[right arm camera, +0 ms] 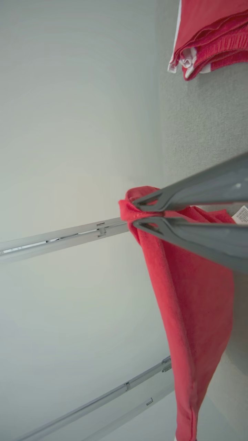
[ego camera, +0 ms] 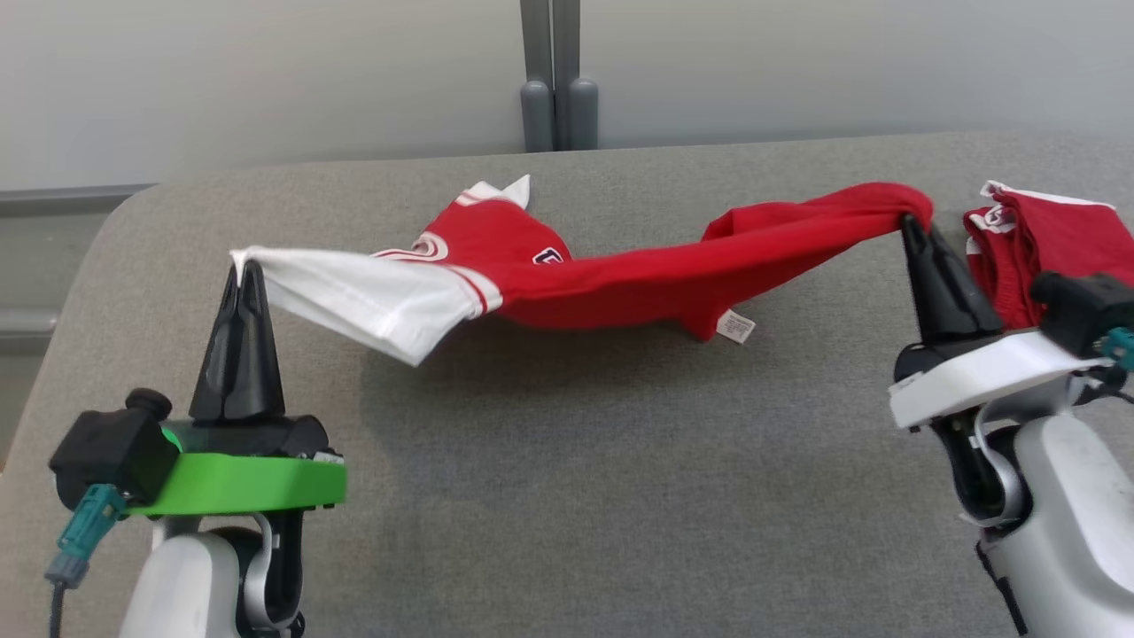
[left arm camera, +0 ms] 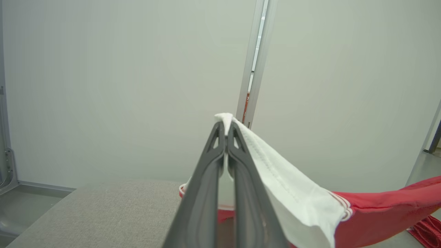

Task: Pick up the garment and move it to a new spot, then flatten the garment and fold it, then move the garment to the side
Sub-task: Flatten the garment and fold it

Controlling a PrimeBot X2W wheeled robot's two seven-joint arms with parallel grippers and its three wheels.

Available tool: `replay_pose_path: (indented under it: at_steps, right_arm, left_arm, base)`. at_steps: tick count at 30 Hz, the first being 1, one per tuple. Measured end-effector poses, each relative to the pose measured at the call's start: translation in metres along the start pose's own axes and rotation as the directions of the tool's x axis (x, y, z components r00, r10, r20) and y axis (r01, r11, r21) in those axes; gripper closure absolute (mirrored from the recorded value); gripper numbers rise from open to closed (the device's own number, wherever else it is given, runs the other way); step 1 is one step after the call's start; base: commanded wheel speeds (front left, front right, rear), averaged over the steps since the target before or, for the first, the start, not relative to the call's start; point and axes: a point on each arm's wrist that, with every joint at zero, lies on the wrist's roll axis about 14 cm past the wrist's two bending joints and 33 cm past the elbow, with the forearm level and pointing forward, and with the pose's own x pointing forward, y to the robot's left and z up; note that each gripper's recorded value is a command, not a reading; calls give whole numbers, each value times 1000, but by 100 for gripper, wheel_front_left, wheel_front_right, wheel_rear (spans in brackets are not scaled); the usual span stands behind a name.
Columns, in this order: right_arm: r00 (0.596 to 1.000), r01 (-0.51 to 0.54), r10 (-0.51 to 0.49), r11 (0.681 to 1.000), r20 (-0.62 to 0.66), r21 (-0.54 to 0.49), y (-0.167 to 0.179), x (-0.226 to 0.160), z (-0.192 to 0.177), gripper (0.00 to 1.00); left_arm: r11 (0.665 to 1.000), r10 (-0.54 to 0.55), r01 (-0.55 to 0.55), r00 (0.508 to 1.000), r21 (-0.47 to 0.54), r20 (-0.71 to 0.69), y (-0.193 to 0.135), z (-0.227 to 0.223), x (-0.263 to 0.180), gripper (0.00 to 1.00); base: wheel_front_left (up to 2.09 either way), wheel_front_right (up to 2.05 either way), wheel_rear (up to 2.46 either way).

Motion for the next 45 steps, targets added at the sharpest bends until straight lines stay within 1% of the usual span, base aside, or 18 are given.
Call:
replay_pose_path:
  at_steps: [2,5,7,10,13,17,19,21,22,24,26,29,31,33,36,39,41,45]
  right_arm:
    - [998,2,-1,1000,69,-15,-3,-6,30,100]
    - [985,13,-5,999,170,-47,-7,-19,74,100]
    - [972,22,-5,997,235,-69,-7,-29,103,100]
    - [949,41,-3,993,315,-114,-6,-45,141,100]
    - [934,54,2,988,358,-147,-1,-54,166,100]
    - [929,60,13,981,370,-184,4,-56,182,100]
    - [934,63,12,978,357,-198,3,-50,181,100]
    - [947,52,20,976,321,-213,4,-38,174,100]
    - [953,33,30,979,300,-203,6,-28,167,100]
    - [964,11,47,976,261,-216,7,-9,157,100]
    - [967,-6,65,973,247,-231,6,17,152,100]
    - [965,-23,88,966,247,-257,5,60,150,100]
    - [960,-23,97,962,262,-271,5,88,152,100]
    - [956,-17,98,959,276,-283,3,119,152,100]
    - [950,1,93,954,299,-300,1,153,151,100]
    - [958,27,68,946,280,-322,-8,184,131,100]
    - [971,39,43,942,234,-333,-16,200,110,100]
    - [991,52,-7,939,133,-339,-36,218,48,100]
  left_arm:
    - [999,-52,51,997,17,62,-14,24,7,100]
    - [990,-136,129,979,54,154,-36,62,14,100]
    - [980,-195,180,958,89,209,-53,87,17,100]
    - [957,-288,257,910,138,299,-80,126,19,100]
    - [933,-354,306,871,188,339,-98,150,22,100]
    - [910,-405,336,846,244,347,-108,166,35,100]
    - [900,-425,346,831,265,358,-112,171,44,100]
    - [896,-430,355,840,266,331,-111,164,58,100]
    - [895,-430,357,850,268,303,-108,156,68,100]
    - [887,-432,352,861,299,267,-102,147,87,100]
    - [881,-426,340,872,329,241,-94,139,110,100]
    - [865,-427,320,874,386,233,-87,136,148,100]
    - [855,-428,302,870,423,245,-86,140,171,100]
    - [853,-424,282,865,439,267,-85,144,196,100]
    - [844,-425,262,859,467,286,-85,142,224,100]
    - [851,-401,227,863,473,307,-79,134,253,100]
    - [855,-385,216,874,472,297,-75,121,267,100]
    - [875,-331,217,921,432,206,-56,57,286,100]
  base:
    - [0,0,0]
    - [0,0,0]
    - [0,0,0]
    - [0,0,0]
    - [0,0,0]
    - [0,0,0]
    - [0,0,0]
    - [0,0,0]
    - [0,0,0]
    - [0,0,0]
    - [0,0,0]
    - [0,0,0]
    - [0,0,0]
    - [0,0,0]
    - [0,0,0]
    - [0,0,0]
    - [0,0,0]
    - [0,0,0]
